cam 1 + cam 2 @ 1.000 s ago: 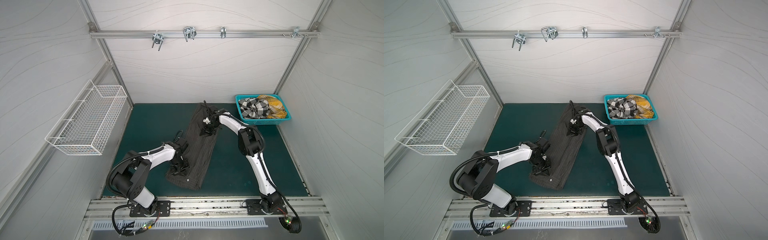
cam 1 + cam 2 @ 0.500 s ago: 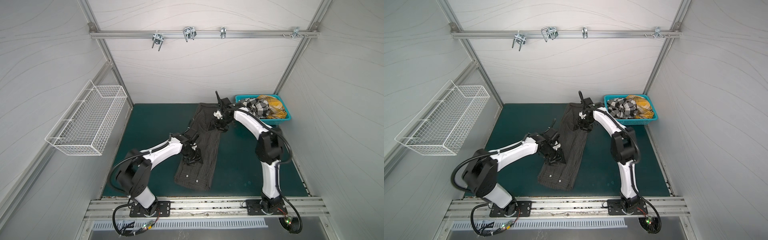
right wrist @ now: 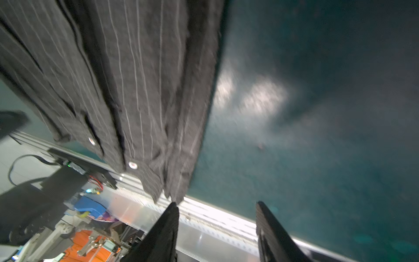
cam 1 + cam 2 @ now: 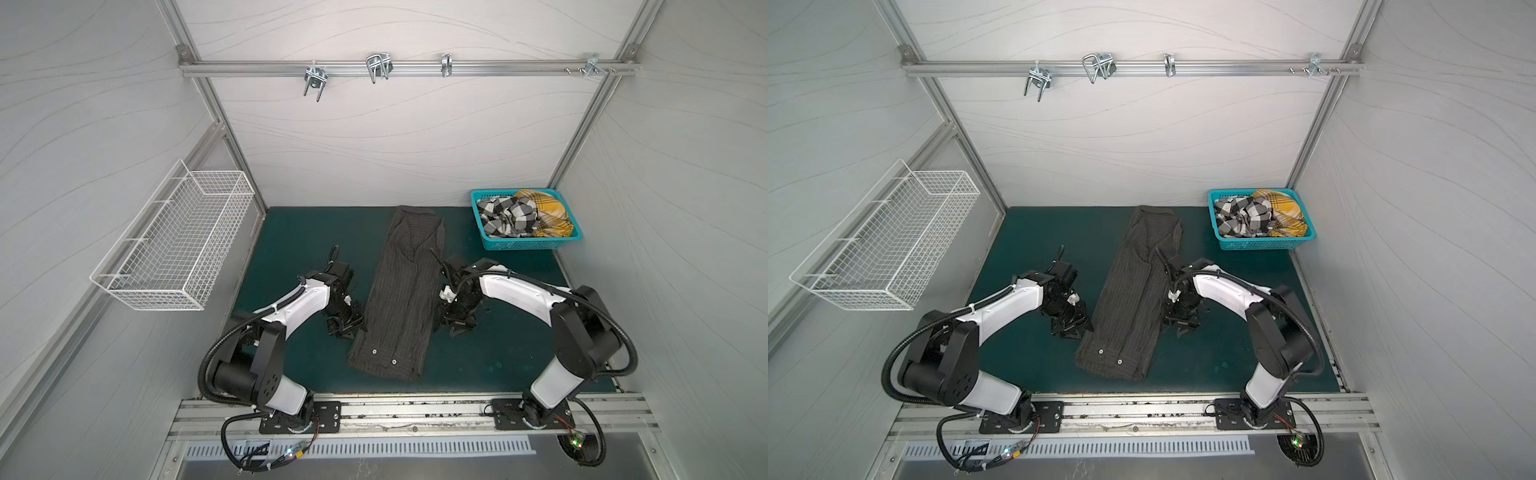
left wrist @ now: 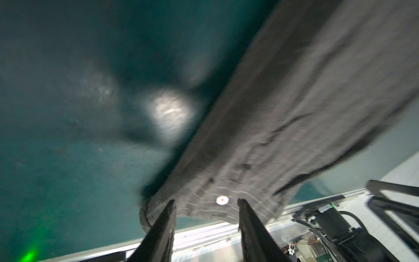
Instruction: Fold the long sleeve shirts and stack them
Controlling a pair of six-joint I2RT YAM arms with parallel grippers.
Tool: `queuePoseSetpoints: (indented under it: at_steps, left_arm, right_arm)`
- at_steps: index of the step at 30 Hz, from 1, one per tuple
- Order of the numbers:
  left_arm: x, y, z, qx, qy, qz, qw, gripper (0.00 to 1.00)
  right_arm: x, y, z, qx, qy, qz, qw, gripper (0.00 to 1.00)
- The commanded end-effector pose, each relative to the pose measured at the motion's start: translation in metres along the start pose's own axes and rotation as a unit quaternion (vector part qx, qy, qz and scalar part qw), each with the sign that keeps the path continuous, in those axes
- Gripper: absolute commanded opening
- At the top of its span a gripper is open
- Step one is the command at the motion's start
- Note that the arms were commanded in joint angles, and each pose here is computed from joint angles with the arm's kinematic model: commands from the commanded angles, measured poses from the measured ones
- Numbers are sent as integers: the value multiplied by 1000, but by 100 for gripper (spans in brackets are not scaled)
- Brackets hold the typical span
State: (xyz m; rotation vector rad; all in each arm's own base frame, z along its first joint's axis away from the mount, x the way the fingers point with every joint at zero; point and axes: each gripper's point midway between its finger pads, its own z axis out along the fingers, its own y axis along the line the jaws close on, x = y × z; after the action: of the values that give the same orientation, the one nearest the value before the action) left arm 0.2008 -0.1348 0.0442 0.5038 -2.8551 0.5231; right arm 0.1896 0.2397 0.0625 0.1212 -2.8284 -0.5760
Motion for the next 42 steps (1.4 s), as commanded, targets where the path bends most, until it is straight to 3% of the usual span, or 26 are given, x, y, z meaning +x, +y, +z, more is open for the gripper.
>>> queuePoseSetpoints:
  at_steps: [1,4,9,15,17,20,25,29,33,36,39,42]
  left_arm:
    - [-9,-3,6,10,-15,4,1000,49]
    - [-4,6,18,3,-2,-7,1000,44]
    - [17,-1,42,7,22,0,1000,30]
    - [43,-48,65,20,20,50,998,28]
    - [43,-56,64,22,10,58,998,31]
    - [36,-54,41,3,-33,65,997,42]
    - [39,-38,-17,-9,-83,81,993,66]
    - [37,-17,-44,50,-96,32,994,67]
    - [40,-28,-34,138,-76,26,987,65]
    - [38,-41,-22,186,-60,16,981,67]
    - [28,-39,-12,193,-77,5,978,69]
    - [27,-41,1,199,-54,-6,979,69]
  right_arm:
    - [-19,17,15,-35,-2,19,999,57]
    - [-34,21,26,-30,3,19,999,54]
    - [-56,0,24,39,-2,33,999,27]
    - [-81,-42,-10,77,-29,58,995,24]
    - [-85,-48,-25,84,-37,53,994,32]
    - [-77,-46,-51,90,-59,37,994,54]
    - [-41,-45,-75,76,-79,43,993,64]
    - [-15,-38,-76,42,-91,49,994,65]
    - [6,-31,-75,16,-106,49,993,66]
    - [18,-19,-68,-4,-99,31,995,73]
    - [24,-17,-57,17,-88,13,996,79]
    - [24,-13,-43,5,-72,6,997,79]
